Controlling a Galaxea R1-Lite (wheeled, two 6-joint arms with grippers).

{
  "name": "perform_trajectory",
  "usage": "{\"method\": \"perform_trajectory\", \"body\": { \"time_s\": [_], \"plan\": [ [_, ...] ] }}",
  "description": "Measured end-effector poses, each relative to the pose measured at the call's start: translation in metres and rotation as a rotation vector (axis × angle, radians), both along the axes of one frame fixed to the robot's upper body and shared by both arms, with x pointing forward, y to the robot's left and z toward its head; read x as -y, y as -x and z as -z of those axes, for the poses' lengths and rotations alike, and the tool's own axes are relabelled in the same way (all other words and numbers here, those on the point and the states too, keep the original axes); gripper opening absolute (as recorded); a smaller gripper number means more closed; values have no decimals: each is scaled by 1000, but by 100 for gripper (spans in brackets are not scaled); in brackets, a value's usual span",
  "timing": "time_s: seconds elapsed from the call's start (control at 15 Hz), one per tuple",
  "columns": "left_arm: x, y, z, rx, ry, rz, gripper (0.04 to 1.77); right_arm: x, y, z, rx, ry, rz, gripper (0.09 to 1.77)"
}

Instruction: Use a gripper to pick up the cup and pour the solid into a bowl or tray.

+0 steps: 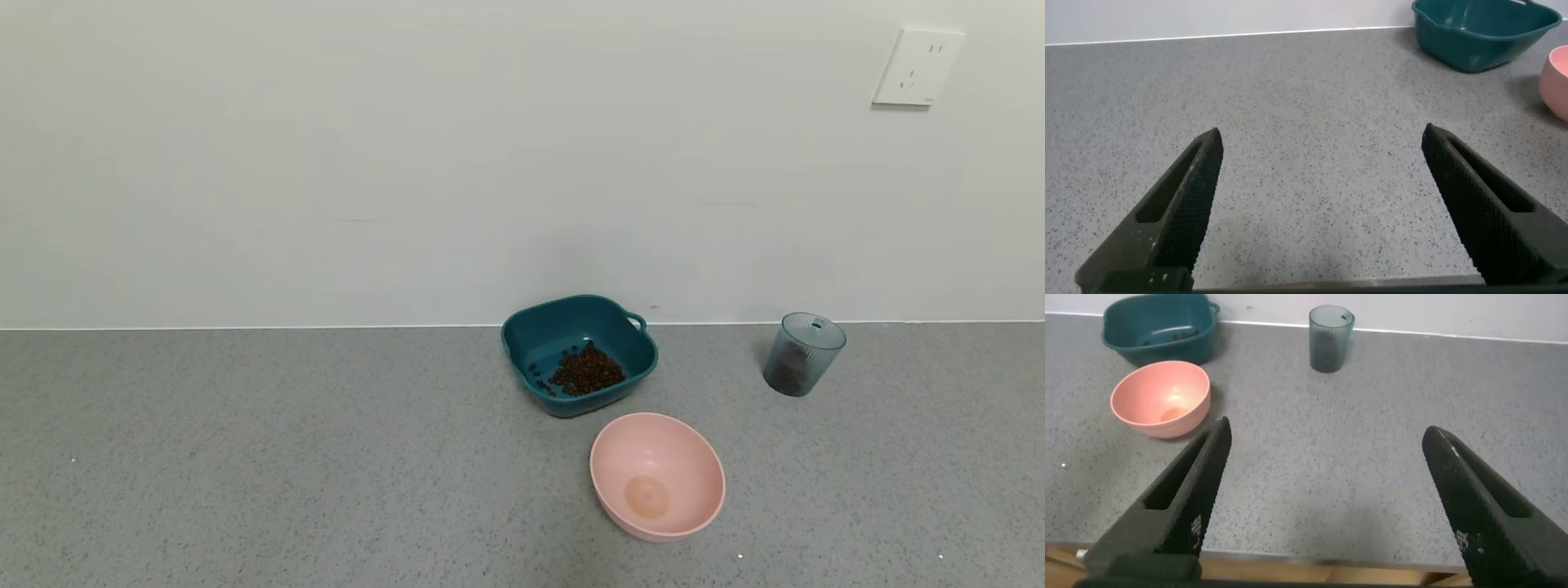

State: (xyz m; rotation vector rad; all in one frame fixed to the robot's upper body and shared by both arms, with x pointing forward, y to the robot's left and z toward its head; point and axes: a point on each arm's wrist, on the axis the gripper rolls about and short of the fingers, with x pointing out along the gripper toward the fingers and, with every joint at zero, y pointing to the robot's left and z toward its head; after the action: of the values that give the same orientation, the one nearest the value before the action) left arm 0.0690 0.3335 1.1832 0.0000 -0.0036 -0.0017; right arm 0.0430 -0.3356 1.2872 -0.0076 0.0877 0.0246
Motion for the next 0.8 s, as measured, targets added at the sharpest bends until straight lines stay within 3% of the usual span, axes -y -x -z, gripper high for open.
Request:
{"method": "perform_trajectory", "body": {
  "time_s": [0.4, 0.8],
  "plan": [
    [0, 0, 0, 0, 0, 0, 175, 0, 11, 20, 186, -9, 4, 170],
    [0, 0, 0, 0, 0, 0, 175, 0, 2, 43, 237, -6, 9, 170]
  ]
}}
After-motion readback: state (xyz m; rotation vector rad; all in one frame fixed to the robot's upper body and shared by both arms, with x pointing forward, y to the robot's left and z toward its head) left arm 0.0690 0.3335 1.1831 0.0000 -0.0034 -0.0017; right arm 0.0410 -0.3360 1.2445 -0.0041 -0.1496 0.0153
